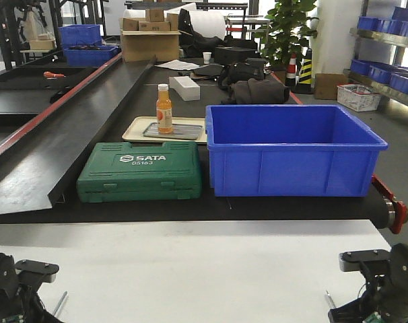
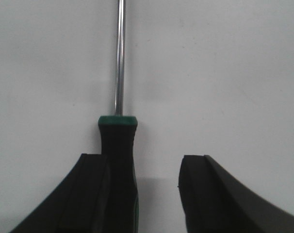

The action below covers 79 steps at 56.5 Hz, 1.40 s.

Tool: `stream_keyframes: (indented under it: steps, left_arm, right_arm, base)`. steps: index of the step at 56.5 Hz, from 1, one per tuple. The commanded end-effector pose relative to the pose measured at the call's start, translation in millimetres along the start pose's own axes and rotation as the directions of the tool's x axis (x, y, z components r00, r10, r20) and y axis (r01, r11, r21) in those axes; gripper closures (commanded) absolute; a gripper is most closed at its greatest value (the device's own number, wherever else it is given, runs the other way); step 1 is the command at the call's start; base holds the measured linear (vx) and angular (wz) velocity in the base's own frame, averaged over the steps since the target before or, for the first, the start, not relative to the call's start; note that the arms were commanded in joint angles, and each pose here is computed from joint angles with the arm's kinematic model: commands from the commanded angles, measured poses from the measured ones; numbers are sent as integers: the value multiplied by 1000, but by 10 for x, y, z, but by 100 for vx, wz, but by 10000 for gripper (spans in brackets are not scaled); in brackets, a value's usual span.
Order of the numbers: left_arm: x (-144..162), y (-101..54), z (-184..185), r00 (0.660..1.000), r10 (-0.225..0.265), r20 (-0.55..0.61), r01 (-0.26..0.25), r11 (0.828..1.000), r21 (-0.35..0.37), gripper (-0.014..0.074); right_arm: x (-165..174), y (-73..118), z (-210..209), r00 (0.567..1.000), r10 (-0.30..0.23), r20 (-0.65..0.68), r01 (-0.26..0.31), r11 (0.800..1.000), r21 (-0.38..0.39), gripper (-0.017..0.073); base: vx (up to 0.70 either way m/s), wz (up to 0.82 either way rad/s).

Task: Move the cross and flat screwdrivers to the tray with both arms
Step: 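Close left and right grippers around each screwdriver's green-black handle, then lift both held screwdrivers upright off the table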

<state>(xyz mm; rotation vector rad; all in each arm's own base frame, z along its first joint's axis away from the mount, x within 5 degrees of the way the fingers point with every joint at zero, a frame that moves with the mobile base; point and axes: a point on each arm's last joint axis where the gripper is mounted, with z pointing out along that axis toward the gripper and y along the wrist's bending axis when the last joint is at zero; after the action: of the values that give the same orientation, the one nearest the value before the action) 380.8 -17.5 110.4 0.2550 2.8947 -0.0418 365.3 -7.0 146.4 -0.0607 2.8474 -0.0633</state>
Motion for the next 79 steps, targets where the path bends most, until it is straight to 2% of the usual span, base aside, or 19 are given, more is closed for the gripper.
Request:
stream_keyframes:
  steps: [1, 10, 15, 21, 24, 29, 39, 43, 51, 59, 67, 72, 78, 79]
  left_arm:
    - [-103, -1, -156, 998, -5, 68, 6, 1000, -8, 148]
    - [-106, 0, -157, 997, -5, 72, 6, 1000, -8, 148]
    - [-109, 0, -157, 997, -5, 75, 6, 1000, -9, 148]
    - [-111, 1, -157, 997, -5, 77, 6, 1000, -9, 148]
    - [-111, 1, -157, 997, -5, 77, 6, 1000, -9, 148]
    - [-113, 1, -157, 997, -5, 79, 6, 1000, -10, 148]
    - [-133, 5, -159, 995, -5, 102, 6, 1000, -14, 148]
    - [-135, 5, -159, 995, -5, 104, 6, 1000, -14, 148]
    - [-138, 3, -159, 994, -11, 107, 12, 1000, -11, 148]
    - [-138, 3, -159, 994, -11, 107, 12, 1000, -11, 148]
    - [-143, 4, -160, 994, -10, 113, 12, 1000, -12, 148]
    - [-146, 4, -160, 993, -10, 116, 12, 1000, -13, 148]
    - [-145, 4, -160, 993, -10, 115, 12, 1000, -12, 148]
    - [-145, 4, -160, 993, -10, 115, 12, 1000, -12, 148]
  right_arm:
    - [-212, -17, -55, 997, -23, 75, 23, 1000, 6, 137]
    - [-261, 5, 66, 997, -40, 60, 41, 999, -17, 137]
    - [-262, 23, 66, 996, -70, 63, 73, 997, -35, 137]
    - [-253, 40, 65, 997, -60, 54, 63, 996, -55, 137]
    - [-239, 44, 66, 999, -8, 36, 10, 998, -66, 137]
    - [-203, 50, 66, 994, 111, -13, -112, 991, -72, 137]
    - [-162, 61, 64, 980, 190, -65, -195, 978, -71, 137]
    - [-148, 63, 63, 966, 243, -84, -249, 966, -65, 137]
    - [-202, 47, 15, 964, 265, -24, -266, 962, -68, 137]
    - [-204, 48, -141, 934, 355, -26, -356, 931, -78, 137]
    - [-163, 72, -210, 884, 460, -82, -466, 882, -77, 137]
    - [-164, 97, -186, 867, 489, -98, -498, 862, -96, 137]
    - [-189, 91, -165, 856, 511, -74, -516, 851, -101, 137]
    - [-194, 84, -160, 849, 524, -69, -528, 843, -99, 137]
  base:
    - [0, 0]
    - [0, 0]
    - [0, 0]
    - [0, 0]
    - [0, 0]
    - [0, 0]
    - [0, 0]
    - [0, 0]
    - [0, 0]
    - [0, 0]
    - [0, 0]
    - [0, 0]
    - [0, 0]
    - [0, 0]
